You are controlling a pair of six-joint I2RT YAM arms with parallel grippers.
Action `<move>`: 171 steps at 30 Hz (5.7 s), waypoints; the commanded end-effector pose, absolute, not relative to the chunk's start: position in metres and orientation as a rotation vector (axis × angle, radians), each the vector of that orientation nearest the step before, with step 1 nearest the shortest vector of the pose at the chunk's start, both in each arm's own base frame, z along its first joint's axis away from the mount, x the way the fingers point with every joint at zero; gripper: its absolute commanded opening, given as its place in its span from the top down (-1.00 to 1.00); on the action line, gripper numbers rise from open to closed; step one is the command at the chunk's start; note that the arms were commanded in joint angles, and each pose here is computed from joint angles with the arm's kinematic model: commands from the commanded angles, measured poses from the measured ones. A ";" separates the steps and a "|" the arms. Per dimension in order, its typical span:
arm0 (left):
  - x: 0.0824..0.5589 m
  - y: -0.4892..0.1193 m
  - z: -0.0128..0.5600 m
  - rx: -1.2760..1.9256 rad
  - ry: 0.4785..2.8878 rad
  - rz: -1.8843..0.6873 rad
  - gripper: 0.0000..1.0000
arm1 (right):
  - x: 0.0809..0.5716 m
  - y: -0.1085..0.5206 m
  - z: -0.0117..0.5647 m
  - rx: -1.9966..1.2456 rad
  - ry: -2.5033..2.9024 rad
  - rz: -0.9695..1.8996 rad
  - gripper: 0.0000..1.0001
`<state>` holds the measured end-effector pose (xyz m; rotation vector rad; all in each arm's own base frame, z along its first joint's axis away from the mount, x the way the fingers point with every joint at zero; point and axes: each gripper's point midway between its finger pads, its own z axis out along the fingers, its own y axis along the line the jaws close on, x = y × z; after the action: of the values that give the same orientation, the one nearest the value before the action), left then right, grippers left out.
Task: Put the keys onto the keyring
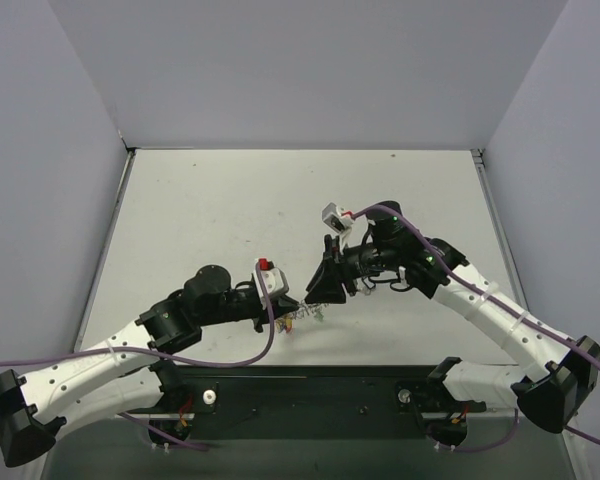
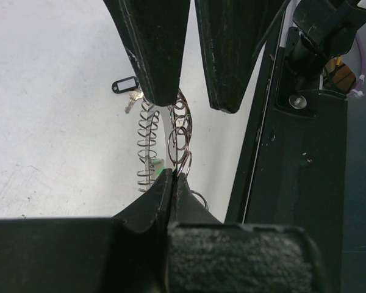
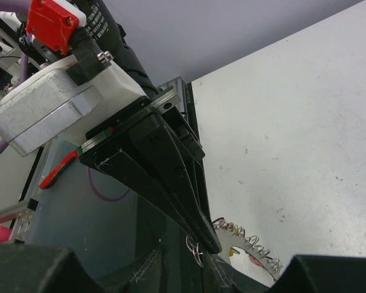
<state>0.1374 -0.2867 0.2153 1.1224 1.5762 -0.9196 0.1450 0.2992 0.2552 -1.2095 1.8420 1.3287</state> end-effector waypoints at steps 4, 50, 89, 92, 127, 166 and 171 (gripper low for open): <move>0.139 -0.293 0.267 1.076 1.382 -0.937 1.00 | 0.135 0.303 0.277 -1.296 1.725 1.348 0.38; 0.136 -0.306 0.260 1.139 1.579 -0.994 1.00 | 0.127 0.312 0.228 -1.428 1.874 1.001 0.69; 0.139 -0.295 0.270 1.053 1.591 -0.982 0.33 | 0.134 0.307 0.213 -1.402 1.926 0.988 1.00; 0.141 -0.288 0.274 1.022 1.583 -0.954 -0.46 | 0.137 0.307 0.226 -1.375 1.887 1.036 1.00; 0.123 -0.288 0.319 1.139 1.290 -1.253 -0.17 | 0.123 0.304 0.303 -1.387 1.623 1.418 1.00; 0.124 -0.310 0.304 1.221 1.336 -1.389 0.45 | 0.136 0.301 0.301 -1.331 1.643 1.352 1.00; 0.125 -0.311 0.307 1.211 1.331 -1.403 0.85 | 0.137 0.302 0.298 -1.329 1.652 1.351 1.00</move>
<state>0.1253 -0.3071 0.2755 1.2063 1.4615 -1.3872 0.1361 0.2980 0.2741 -1.3198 1.7845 1.3447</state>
